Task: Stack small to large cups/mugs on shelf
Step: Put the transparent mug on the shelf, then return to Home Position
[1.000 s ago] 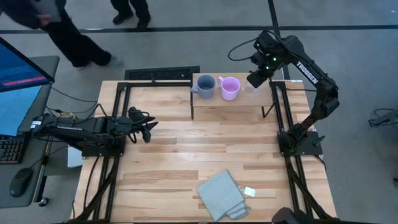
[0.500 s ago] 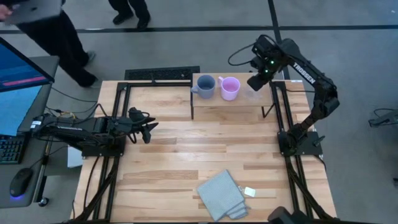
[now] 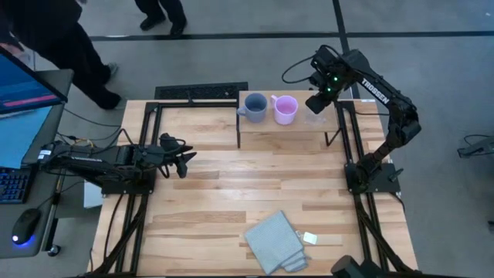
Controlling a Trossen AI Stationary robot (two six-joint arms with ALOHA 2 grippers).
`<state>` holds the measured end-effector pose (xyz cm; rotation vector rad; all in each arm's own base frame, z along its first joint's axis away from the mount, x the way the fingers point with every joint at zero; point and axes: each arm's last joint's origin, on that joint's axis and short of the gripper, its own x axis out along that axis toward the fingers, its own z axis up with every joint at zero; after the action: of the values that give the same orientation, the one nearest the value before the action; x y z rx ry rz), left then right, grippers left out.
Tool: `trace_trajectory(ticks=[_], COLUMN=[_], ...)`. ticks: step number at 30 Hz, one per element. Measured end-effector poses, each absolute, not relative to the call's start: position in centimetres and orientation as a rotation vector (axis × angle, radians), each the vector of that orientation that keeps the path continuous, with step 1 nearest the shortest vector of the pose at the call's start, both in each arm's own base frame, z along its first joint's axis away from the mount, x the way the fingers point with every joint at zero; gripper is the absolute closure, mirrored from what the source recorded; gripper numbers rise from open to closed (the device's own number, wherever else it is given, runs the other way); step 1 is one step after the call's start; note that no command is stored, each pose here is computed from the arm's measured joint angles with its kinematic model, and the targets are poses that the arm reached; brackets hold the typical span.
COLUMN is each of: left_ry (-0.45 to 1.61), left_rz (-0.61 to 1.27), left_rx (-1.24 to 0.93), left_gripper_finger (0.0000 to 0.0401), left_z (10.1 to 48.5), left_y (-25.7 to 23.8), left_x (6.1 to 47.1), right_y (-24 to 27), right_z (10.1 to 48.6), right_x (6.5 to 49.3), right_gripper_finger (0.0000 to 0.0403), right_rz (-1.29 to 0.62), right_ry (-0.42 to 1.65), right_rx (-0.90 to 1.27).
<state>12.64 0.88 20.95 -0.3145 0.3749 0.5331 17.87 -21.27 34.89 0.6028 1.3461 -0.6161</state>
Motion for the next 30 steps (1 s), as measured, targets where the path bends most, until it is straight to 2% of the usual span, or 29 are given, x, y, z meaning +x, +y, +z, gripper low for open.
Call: trace_trajectory(ticks=[22,26,30], left_ry=[0.376,0.375,0.375], left_rz=[0.535,0.538,0.538], left_rx=[-0.309,-0.308,-0.308], left_gripper_finger=[0.0269,0.0269,0.0269], left_z=[20.95,20.95,20.95], left_y=[0.88,0.89,0.89], left_x=[12.64,12.64,12.64], right_y=[-21.27,-21.32,-21.32], right_z=[34.94,34.96,34.96], right_x=[17.99,18.02,18.03], right_gripper_finger=[0.0345,0.0329,0.0296], right_rz=[-0.593,-0.598,-0.599], right_ry=[1.323,1.319,1.319], right_rx=[0.616,0.610,0.610])
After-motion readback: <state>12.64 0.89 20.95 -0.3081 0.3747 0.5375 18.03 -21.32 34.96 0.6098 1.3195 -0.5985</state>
